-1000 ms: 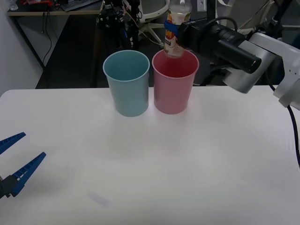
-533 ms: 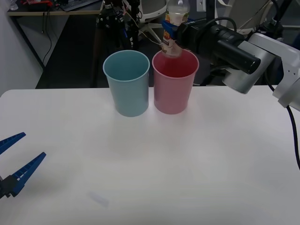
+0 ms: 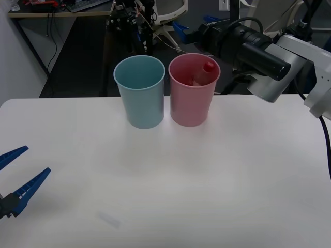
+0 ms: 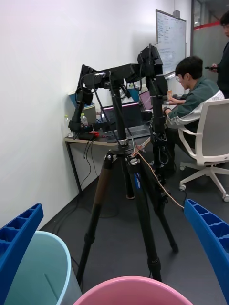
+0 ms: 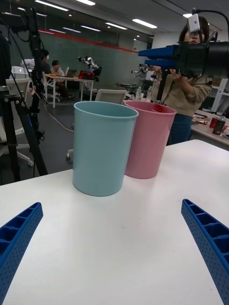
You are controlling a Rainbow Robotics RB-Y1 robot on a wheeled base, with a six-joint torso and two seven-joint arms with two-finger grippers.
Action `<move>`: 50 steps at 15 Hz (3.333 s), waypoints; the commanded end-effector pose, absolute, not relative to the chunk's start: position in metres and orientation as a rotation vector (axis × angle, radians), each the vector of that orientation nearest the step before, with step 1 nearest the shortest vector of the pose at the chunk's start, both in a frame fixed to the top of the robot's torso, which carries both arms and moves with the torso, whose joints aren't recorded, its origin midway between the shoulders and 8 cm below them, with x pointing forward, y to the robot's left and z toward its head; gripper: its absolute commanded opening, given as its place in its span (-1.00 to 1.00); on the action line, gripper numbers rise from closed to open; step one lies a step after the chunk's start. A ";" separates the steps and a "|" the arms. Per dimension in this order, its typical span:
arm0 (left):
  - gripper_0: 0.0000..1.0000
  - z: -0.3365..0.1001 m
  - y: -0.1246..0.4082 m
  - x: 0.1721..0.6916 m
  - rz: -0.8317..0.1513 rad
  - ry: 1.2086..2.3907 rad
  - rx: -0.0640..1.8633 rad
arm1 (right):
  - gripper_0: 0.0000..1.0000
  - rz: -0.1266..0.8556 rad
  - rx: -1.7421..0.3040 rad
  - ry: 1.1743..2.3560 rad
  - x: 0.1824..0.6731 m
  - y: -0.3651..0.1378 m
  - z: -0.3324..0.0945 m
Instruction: Grasp the object on the table and drop it into the matching bin: aluminum can to the light blue bin, PET bottle to the pink bin.
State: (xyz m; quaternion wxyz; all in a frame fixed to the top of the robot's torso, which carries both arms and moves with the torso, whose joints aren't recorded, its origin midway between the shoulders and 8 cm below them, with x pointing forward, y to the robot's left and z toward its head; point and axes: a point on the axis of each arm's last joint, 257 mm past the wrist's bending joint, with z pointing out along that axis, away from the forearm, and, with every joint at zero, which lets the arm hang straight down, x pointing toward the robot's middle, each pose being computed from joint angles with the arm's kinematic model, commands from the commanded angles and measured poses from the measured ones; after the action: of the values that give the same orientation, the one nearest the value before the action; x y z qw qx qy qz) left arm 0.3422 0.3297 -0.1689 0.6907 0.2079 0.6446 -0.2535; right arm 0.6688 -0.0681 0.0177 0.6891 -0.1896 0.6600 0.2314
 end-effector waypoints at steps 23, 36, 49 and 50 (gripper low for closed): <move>1.00 -0.169 0.330 0.342 -0.567 1.441 0.465 | 1.00 0.579 -0.494 1.353 0.569 -0.116 0.039; 1.00 -0.169 0.330 0.342 -0.567 1.441 0.465 | 1.00 0.606 -0.398 1.440 0.476 -0.203 -0.030; 1.00 -0.169 0.330 0.342 -0.567 1.441 0.465 | 1.00 0.626 -0.524 1.487 0.418 -0.229 -0.120; 1.00 -0.169 0.330 0.342 -0.567 1.441 0.465 | 1.00 0.625 -0.536 1.497 0.413 -0.229 -0.127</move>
State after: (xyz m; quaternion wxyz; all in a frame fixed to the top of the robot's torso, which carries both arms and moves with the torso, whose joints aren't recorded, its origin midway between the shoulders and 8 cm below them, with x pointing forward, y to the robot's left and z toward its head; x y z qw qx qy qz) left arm 0.3423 0.3297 -0.1689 0.6907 0.2079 0.6446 -0.2535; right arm 0.4166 -0.2290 -0.1216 0.6603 -0.2328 0.6585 0.2760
